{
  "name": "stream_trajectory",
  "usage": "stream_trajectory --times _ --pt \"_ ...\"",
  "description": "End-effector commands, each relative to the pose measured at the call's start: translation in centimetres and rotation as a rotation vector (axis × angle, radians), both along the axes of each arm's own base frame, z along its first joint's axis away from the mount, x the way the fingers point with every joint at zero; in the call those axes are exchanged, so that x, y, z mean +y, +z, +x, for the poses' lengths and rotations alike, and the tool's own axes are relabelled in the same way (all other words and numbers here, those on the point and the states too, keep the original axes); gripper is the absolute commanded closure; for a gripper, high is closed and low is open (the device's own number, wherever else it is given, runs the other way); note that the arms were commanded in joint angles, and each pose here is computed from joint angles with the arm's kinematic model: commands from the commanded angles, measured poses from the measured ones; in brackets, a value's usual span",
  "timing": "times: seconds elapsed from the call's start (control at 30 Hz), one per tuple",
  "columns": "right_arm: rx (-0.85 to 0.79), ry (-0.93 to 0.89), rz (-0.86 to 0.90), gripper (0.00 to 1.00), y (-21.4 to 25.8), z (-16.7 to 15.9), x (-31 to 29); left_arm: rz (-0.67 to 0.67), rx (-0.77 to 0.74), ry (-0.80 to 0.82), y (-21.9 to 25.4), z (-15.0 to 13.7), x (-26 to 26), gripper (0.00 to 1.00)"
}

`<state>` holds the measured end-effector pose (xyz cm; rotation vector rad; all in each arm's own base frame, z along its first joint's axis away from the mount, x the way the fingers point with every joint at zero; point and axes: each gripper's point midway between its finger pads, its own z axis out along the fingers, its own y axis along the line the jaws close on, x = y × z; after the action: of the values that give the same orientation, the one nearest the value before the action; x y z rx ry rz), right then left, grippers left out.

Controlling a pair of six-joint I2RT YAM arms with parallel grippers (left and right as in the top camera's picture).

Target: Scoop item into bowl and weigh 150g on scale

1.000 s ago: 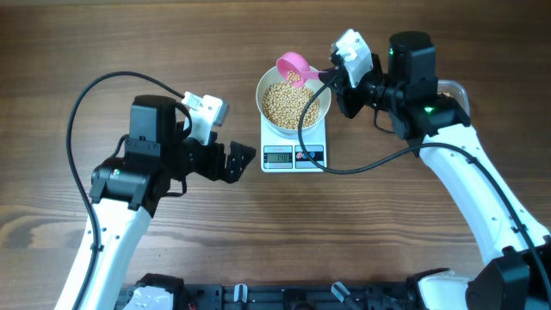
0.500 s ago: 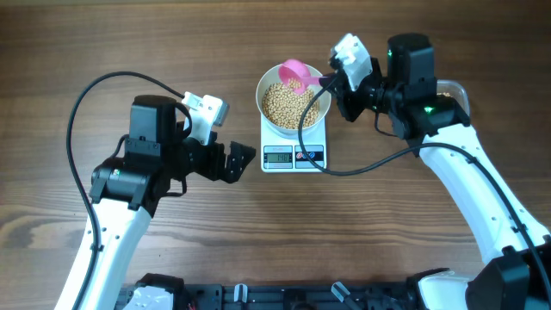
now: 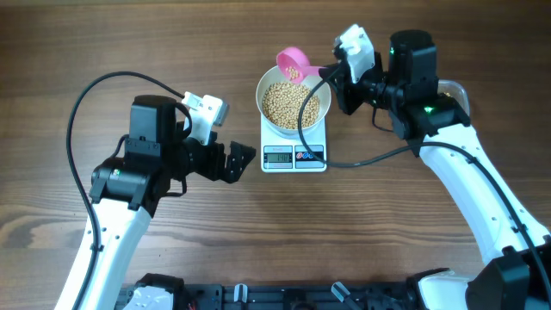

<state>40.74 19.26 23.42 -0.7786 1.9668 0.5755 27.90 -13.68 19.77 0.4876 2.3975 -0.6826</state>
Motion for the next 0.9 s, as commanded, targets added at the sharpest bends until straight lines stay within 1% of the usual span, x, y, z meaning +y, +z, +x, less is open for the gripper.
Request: stream_trajectory --times 0.0,0.2,0.87 --pt "0.073 -0.066 0.097 0.96 0.93 0.30 0.07 -0.014 0.009 0.003 -0.01 0.06 -0.02 0.00" --pt "0.102 -0.088 0.124 0.96 0.95 0.34 0.00 -0.014 0.009 0.003 -0.01 0.06 -0.02 0.00" --pt "0.100 -0.087 0.121 0.96 0.94 0.34 -0.01 -0.014 0.009 0.003 -0.01 0.06 -0.02 0.00"
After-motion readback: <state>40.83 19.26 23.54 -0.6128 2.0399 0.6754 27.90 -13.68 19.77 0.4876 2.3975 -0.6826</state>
